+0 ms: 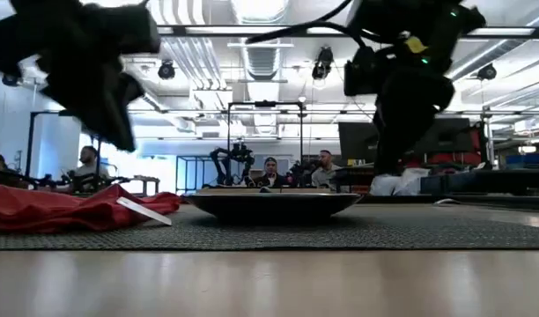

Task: Set table place
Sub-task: Move the blue glass to the top right of the gray table mat

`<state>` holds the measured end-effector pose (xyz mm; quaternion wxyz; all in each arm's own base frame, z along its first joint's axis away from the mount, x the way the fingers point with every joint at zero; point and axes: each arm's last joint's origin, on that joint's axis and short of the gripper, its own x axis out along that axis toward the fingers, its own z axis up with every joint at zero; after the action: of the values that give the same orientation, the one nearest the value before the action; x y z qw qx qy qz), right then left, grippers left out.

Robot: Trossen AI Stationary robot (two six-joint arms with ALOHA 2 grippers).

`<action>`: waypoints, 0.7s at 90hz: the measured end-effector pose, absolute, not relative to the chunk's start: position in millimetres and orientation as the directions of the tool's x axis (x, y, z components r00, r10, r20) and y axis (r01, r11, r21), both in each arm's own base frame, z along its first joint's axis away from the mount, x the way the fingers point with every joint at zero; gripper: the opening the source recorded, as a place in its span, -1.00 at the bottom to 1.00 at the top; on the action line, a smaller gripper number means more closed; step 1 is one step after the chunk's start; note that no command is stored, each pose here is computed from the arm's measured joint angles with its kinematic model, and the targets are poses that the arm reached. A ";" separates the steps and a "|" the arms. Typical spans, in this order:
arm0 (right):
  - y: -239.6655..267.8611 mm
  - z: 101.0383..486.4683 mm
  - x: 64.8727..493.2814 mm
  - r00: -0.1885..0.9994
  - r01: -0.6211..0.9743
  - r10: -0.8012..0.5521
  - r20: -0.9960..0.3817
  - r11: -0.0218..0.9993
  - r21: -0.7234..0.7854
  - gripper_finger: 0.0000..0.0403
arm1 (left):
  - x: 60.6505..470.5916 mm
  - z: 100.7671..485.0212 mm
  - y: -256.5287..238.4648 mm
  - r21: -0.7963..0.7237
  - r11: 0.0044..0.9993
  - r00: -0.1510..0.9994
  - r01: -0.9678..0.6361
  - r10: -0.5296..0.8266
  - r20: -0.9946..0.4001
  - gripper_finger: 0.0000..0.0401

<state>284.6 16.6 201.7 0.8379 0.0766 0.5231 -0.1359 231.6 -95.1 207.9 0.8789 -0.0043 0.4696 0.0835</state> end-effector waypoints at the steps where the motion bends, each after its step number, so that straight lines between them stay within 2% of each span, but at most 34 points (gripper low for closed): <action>1: 14.3 204.0 284.4 0.418 0.317 -0.155 -0.895 0.948 -0.017 0.23 | 231.2 208.4 -94.8 0.075 0.985 0.547 -0.153 0.147 -0.824 -0.61; 18: -38.6 226.9 276.7 0.429 0.527 -0.284 -0.858 0.850 -0.018 0.28 | 224.7 210.4 -90.9 0.081 0.982 0.579 -0.170 0.166 -0.798 -0.61; 39: -102.9 231.2 258.5 0.361 0.757 -0.384 -0.850 0.653 0.026 0.30 | 218.3 199.7 -87.7 0.083 0.986 0.613 -0.148 0.157 -0.774 -0.61; 63: -137.6 230.8 241.7 0.301 0.863 -0.428 -0.852 0.502 0.053 0.18 | 215.6 196.1 -86.5 0.089 0.985 0.606 -0.145 0.160 -0.779 -0.61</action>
<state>241.7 -137.6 230.8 0.7621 0.2641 0.4123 -0.4236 215.6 -86.5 196.1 0.8962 0.0085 0.4354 0.0849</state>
